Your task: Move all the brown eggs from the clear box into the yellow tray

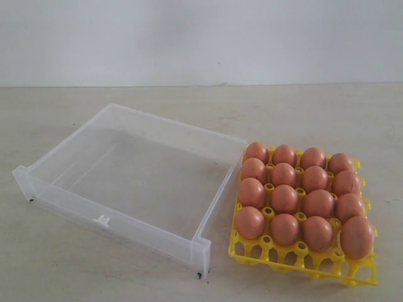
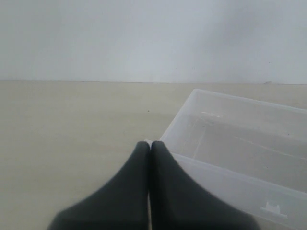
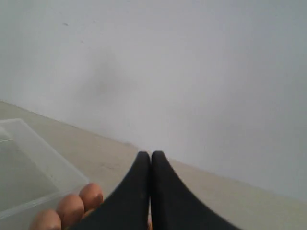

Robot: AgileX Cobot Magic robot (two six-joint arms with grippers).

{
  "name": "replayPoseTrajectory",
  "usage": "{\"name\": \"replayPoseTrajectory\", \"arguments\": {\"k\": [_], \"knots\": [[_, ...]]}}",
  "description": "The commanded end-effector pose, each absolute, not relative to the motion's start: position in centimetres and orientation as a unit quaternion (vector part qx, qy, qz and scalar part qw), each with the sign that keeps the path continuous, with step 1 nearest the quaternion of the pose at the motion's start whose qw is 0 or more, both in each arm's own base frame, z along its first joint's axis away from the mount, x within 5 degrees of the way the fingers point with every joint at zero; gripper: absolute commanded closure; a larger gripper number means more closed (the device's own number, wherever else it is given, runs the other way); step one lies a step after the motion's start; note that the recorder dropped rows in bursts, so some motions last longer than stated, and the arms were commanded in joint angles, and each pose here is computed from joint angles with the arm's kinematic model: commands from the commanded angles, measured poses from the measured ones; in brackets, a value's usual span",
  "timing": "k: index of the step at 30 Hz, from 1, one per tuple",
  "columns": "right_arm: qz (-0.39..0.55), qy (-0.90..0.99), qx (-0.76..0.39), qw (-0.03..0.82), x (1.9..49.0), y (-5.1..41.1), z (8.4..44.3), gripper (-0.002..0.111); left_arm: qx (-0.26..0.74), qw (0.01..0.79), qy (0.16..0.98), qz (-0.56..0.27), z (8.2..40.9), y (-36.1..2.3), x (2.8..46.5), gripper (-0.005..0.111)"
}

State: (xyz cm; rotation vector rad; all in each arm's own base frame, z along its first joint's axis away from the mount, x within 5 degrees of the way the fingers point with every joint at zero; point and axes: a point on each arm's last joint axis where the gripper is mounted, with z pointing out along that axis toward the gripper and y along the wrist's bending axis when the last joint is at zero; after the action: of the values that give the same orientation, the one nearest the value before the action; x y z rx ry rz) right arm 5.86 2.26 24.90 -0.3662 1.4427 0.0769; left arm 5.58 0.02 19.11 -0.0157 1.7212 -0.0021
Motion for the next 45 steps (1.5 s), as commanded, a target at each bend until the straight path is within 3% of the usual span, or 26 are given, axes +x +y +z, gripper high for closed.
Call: {"name": "replayPoseTrajectory", "arguments": {"k": [1, 6, 9, 16, 25, 31, 45], "knots": [[0.053, 0.716, -0.092, 0.69, 6.2, 1.7, 22.6, 0.109, -0.007, 0.654, 0.756, -0.004, 19.2, 0.0, 5.6, 0.111], [0.041, 0.804, 0.07, 0.589, 6.0, -0.4, 19.6, 0.109, -0.007, 0.654, 0.756, -0.004, 19.2, 0.0, 5.6, 0.111], [0.059, 0.812, 0.059, 0.578, 5.9, 0.0, 17.8, 0.109, -0.008, 0.654, 0.756, -0.003, 19.2, 0.0, 5.6, 0.111], [-0.024, 0.796, -0.067, 0.601, 5.3, 0.1, 18.0, 0.109, -0.008, 0.654, 0.756, -0.003, 19.2, 0.0, 5.6, 0.111], [-0.015, 0.797, -0.03, 0.603, 5.3, -0.1, 18.0, 0.109, -0.008, 0.654, 0.756, -0.003, 19.2, 0.0, 5.6, 0.111], [-0.056, 0.796, 0.039, 0.602, 5.2, -0.9, 18.1, 0.109, -0.008, 0.654, 0.756, -0.003, 19.2, 0.0, 5.6, 0.111], [-0.055, 0.796, 0.039, 0.602, 5.2, -0.8, 18.1, 0.109, -0.008, 0.654, 0.756, -0.003, 19.2, 0.0, 5.6, 0.111]]}}
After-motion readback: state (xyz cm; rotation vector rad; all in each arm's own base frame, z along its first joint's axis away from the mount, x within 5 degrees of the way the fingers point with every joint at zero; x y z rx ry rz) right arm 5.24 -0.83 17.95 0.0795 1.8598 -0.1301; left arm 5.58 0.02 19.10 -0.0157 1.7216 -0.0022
